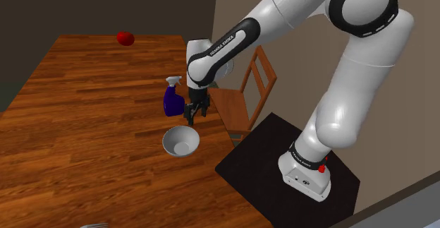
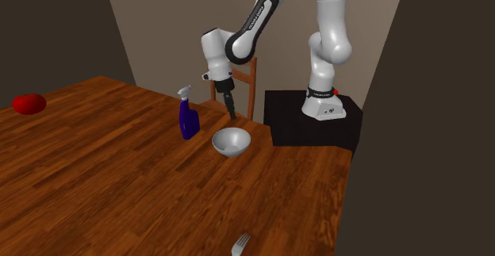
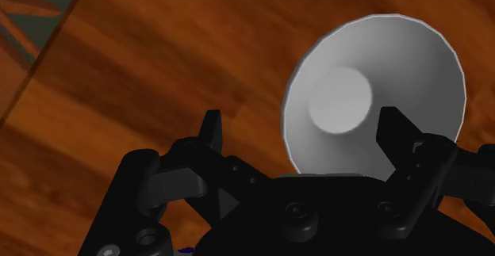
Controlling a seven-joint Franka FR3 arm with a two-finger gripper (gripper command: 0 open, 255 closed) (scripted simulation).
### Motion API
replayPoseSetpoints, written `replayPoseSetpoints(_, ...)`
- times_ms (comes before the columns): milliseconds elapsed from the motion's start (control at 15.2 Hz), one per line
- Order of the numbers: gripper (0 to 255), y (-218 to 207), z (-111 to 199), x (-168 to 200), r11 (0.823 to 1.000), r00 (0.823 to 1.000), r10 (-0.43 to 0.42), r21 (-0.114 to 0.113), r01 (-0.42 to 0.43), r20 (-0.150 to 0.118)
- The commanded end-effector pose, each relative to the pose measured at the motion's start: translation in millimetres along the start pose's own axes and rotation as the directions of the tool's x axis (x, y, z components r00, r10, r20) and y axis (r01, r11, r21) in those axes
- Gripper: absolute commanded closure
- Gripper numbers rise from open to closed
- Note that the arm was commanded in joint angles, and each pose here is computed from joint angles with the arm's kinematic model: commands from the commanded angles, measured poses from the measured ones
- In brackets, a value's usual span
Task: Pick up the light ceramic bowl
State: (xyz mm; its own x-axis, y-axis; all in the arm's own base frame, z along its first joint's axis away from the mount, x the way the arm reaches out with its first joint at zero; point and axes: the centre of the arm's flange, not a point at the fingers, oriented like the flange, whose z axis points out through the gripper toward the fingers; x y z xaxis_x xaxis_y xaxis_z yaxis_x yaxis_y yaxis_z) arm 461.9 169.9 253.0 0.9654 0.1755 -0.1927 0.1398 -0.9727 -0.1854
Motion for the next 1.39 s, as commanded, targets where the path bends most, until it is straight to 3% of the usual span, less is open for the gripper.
replayPoseSetpoints(0,0,-5,14,13,1.000,1.000,-0.002,0.009,0.002,-0.001)
replayPoseSetpoints(594,0,2,52,21,1.000,1.000,-0.002,0.009,0.002,-0.001)
replayPoseSetpoints(660,255,2,53,20,1.000,1.000,-0.002,0.009,0.002,-0.001)
replayPoseSetpoints(1320,255,1,47,19,1.000,1.000,-0.002,0.009,0.002,-0.001)
